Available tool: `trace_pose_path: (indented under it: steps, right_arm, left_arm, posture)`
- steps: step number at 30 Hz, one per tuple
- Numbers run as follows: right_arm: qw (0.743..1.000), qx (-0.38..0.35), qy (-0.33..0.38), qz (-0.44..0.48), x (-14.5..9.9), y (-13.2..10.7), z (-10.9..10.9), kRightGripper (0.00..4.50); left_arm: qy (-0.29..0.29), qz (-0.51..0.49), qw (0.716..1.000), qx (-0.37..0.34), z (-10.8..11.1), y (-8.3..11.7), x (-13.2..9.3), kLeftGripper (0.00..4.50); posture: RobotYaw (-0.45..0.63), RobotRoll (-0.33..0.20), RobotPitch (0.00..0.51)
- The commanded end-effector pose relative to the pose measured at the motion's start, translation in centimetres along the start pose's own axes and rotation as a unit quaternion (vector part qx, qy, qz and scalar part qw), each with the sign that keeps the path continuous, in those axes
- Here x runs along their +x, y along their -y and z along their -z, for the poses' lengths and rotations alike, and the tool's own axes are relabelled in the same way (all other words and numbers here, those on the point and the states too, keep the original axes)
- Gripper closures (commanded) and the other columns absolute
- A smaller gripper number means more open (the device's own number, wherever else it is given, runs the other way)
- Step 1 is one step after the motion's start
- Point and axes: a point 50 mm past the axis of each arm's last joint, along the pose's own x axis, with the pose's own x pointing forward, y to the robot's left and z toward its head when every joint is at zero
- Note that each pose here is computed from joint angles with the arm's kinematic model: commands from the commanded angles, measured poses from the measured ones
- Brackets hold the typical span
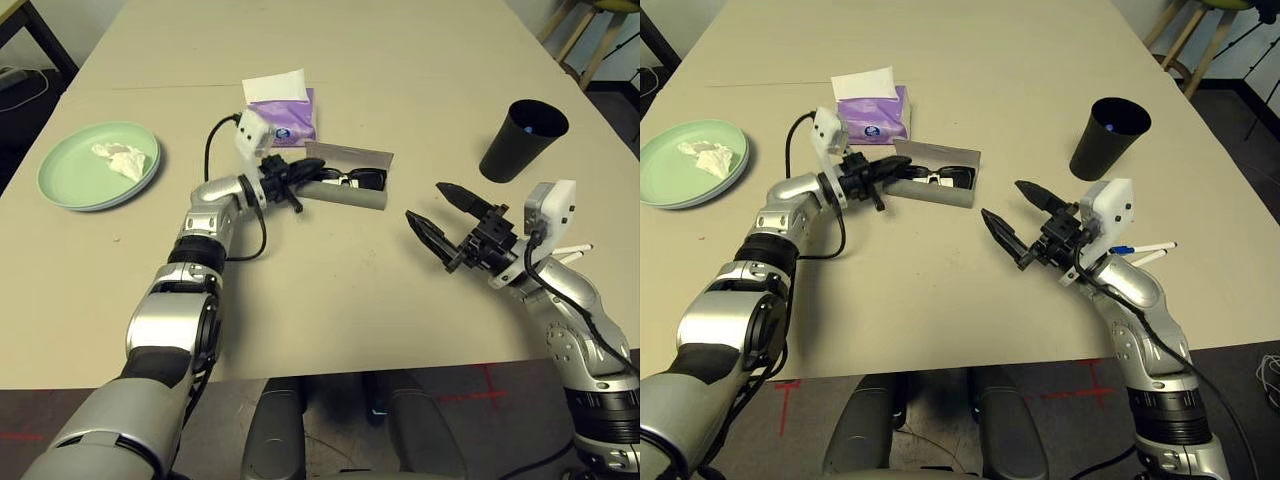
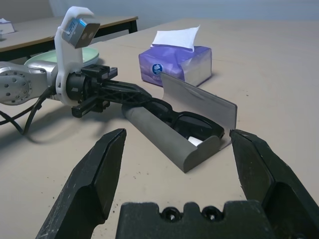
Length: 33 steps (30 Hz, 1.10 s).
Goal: Organize and tidy the items on the table.
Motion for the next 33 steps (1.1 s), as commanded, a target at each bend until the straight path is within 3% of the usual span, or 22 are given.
trace_pose_path:
  steps: [1,8,18,33]
  right_arm:
    - [1.0,-0.003,0.0,-0.003,0.0,-0.2,0.0,0.0]
    - [1.0,-0.002,0.0,-0.002,0.0,-0.1,0.2,0.0]
    - [1.0,-0.003,-0.001,0.0,-0.4,-0.1,0.4,0.0]
    - [1.0,-0.002,-0.001,0.004,-0.7,-0.1,0.5,0.0]
  left_arm:
    - [0.055,-0.034,0.998,-0.028,-1.5,-0.5,0.4,4.49]
    - [0.096,-0.128,0.985,-0.061,-2.8,-2.0,0.3,4.49]
    - [0.022,-0.177,0.984,-0.013,-1.7,-2.4,0.6,4.49]
    - [-0.005,-0.206,0.978,0.012,-1.9,-2.5,1.6,4.49]
  posture:
    - [0.08,0.0,0.211]
    - [0.07,0.0,0.21]
    - [0.06,0.0,0.217]
    - [0.05,0.0,0.222]
